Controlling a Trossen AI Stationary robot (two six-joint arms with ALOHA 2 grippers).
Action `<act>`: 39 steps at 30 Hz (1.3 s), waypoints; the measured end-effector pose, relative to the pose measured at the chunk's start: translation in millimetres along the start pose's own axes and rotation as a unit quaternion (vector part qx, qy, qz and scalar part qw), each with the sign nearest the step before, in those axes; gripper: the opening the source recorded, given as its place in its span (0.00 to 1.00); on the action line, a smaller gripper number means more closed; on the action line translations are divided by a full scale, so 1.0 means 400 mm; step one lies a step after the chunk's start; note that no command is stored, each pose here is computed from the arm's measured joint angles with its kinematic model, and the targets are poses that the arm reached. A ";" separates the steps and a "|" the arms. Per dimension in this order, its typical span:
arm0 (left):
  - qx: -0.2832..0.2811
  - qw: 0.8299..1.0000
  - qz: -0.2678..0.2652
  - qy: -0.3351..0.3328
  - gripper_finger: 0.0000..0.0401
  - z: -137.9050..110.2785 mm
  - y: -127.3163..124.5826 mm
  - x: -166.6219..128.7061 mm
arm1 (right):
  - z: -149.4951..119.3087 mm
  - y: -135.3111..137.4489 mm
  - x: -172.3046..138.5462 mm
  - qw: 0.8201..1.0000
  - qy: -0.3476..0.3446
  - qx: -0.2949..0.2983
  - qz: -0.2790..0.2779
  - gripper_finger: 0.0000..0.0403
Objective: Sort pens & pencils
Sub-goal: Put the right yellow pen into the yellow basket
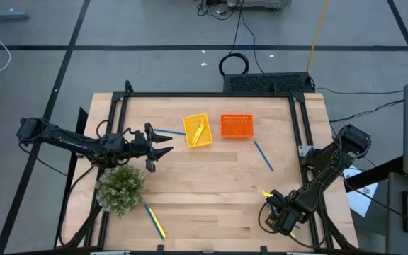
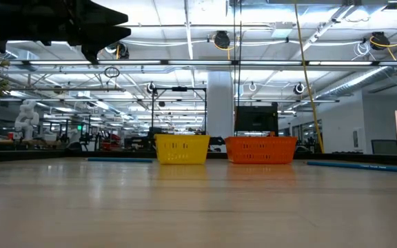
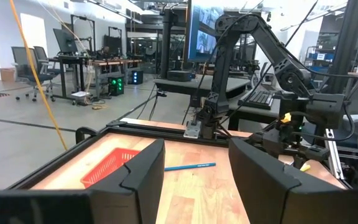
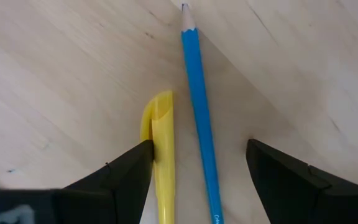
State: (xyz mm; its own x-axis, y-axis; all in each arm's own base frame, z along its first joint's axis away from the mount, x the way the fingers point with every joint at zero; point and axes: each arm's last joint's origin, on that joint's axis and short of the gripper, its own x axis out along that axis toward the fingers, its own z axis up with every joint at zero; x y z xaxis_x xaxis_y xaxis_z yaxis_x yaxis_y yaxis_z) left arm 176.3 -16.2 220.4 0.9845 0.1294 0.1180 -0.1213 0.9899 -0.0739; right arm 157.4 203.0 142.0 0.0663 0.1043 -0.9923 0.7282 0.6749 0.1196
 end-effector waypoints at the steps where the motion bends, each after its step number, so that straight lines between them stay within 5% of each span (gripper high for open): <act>1: 0.000 1.000 0.000 0.000 0.46 0.000 0.000 0.000 | 0.000 0.000 0.000 1.000 -0.001 0.000 0.000 0.61; 14: 0.003 1.000 0.000 0.011 0.46 -0.005 0.000 0.000 | 0.036 -0.008 -0.002 0.999 -0.048 -0.009 -0.021 0.61; 39: -0.002 1.000 0.000 0.011 0.46 -0.005 0.000 0.000 | 0.241 0.002 -0.011 0.984 -0.146 -0.096 -0.018 0.61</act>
State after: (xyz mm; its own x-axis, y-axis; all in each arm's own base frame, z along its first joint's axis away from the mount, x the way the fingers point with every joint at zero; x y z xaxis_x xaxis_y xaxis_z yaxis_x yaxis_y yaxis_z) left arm 176.6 -16.3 218.3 0.9870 0.1289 0.0965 -0.1215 0.9895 -0.0785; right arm 223.6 132.7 143.4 0.2565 -0.1191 -0.9592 0.5935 0.8027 0.0590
